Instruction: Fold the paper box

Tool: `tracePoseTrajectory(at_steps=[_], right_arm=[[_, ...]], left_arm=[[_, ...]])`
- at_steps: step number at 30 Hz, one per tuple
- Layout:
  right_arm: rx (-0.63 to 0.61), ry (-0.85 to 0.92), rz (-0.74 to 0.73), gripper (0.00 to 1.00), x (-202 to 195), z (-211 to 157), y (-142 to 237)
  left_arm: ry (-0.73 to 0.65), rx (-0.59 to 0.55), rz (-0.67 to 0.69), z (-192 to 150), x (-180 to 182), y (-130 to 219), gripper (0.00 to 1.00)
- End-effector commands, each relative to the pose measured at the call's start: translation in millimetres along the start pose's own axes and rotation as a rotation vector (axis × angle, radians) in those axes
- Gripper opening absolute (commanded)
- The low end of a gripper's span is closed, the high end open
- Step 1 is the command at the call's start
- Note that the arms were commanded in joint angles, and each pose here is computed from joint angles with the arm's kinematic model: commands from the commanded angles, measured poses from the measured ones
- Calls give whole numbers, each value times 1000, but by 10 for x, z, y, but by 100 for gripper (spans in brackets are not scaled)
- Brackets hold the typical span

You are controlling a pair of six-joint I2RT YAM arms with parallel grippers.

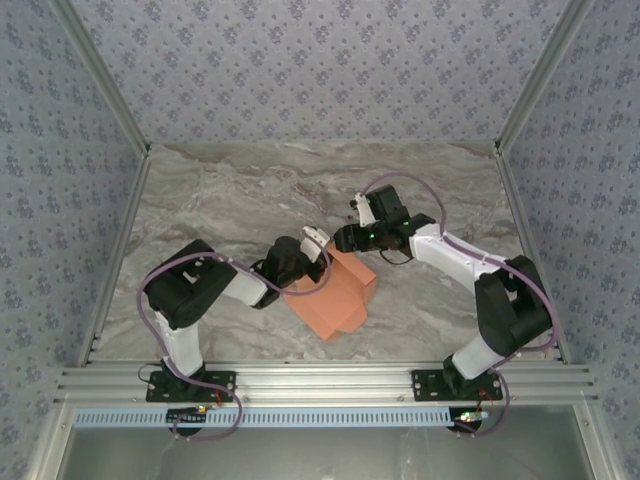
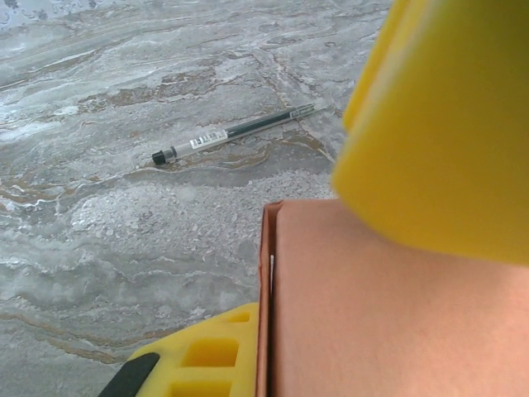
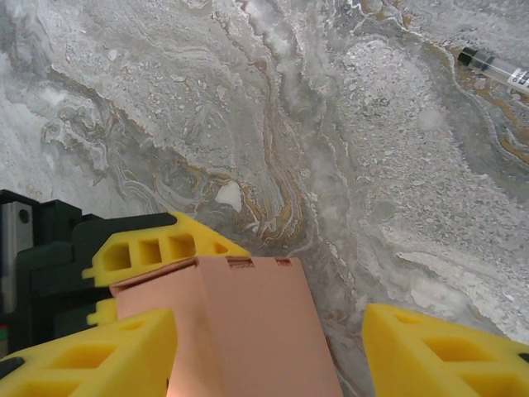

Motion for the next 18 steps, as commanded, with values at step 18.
tracePoseTrajectory(at_steps=[18], right_arm=[[-197, -68, -125, 65, -338, -52, 1058]], left_arm=[[55, 608, 147, 360, 128, 281, 6]])
Point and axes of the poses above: each hand's point on the last joint's axis, 136 mm out from that joint toward the fingers, its own y axis back along the fingers, its own x axis along the line the jaws close on, z = x × y, the point moved 6 cm from there along y, back along the fingers, and after that the axes turned 7 degrees about y, right-handed, at the moved point
